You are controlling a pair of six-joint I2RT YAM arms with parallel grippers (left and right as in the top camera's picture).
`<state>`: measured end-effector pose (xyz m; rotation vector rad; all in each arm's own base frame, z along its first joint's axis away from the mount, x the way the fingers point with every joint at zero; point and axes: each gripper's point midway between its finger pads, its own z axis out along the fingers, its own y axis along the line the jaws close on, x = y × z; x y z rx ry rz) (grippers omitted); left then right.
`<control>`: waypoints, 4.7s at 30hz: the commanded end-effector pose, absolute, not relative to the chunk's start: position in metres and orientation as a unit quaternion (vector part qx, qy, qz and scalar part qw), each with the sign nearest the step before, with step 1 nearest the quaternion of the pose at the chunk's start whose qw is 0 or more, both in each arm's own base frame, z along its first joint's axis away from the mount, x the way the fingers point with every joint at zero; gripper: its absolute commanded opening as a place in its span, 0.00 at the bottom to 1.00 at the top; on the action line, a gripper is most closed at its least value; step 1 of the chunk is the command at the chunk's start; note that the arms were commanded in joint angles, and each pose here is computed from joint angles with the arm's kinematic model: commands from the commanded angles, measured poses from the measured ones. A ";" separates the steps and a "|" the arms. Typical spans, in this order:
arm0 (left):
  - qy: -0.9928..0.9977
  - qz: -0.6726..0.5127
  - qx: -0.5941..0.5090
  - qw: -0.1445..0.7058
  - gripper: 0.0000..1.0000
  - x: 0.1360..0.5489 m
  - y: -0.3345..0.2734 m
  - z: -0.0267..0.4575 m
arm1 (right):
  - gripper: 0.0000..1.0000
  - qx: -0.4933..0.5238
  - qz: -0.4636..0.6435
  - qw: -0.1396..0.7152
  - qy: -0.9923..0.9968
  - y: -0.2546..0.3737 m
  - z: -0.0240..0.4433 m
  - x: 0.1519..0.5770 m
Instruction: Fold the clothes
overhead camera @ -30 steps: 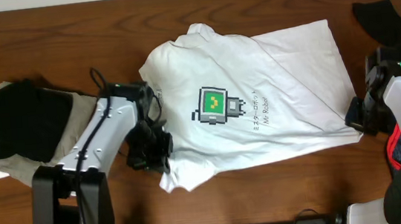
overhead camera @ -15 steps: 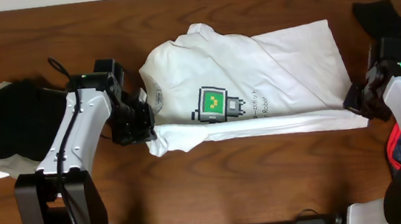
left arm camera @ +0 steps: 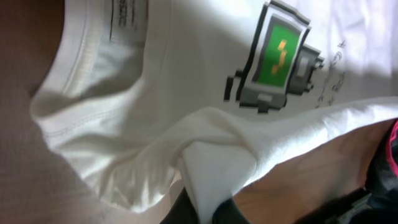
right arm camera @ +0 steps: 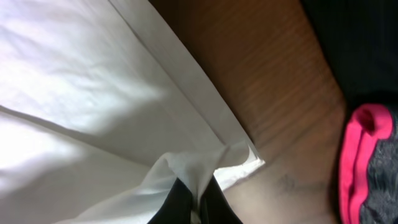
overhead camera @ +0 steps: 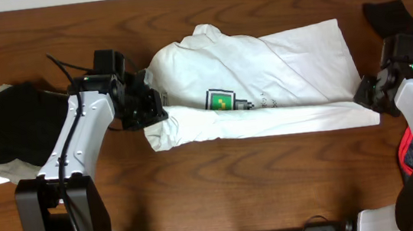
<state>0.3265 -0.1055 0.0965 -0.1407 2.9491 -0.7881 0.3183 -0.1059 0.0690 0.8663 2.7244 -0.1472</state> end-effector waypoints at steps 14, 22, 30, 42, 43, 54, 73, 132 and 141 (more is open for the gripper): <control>0.954 -0.273 -0.029 0.121 0.07 0.360 -0.108 0.114 | 0.05 0.298 -0.022 0.107 0.948 -0.101 0.018 0.335; 0.950 -0.276 -0.019 0.142 0.30 0.371 -0.112 0.114 | 0.06 0.298 -0.023 0.088 0.950 -0.101 -0.004 0.335; 0.952 -0.276 -0.012 0.134 0.34 0.369 -0.119 0.108 | 0.10 0.298 -0.023 0.094 0.950 -0.102 -0.003 0.338; 0.968 -0.239 -0.031 0.068 0.40 0.337 -0.110 0.077 | 0.11 0.297 -0.023 0.096 0.950 -0.102 -0.003 0.338; 0.969 -0.235 -0.033 0.061 0.40 0.334 -0.108 0.072 | 0.11 0.294 -0.023 0.095 0.951 -0.102 -0.003 0.338; 0.980 -0.172 -0.056 0.085 0.57 0.349 -0.088 0.042 | 0.12 0.289 -0.023 0.087 0.953 -0.101 -0.004 0.335; 0.971 -0.202 -0.057 0.113 0.58 0.376 -0.098 0.026 | 0.11 0.289 -0.023 0.086 0.953 -0.101 -0.004 0.334; 0.986 -0.125 -0.016 0.107 0.48 0.354 -0.076 0.049 | 0.11 0.277 -0.027 0.082 0.957 -0.101 -0.004 0.332; 0.989 -0.090 -0.018 0.113 0.49 0.356 -0.064 0.046 | 0.11 0.277 -0.027 0.080 0.957 -0.101 -0.004 0.331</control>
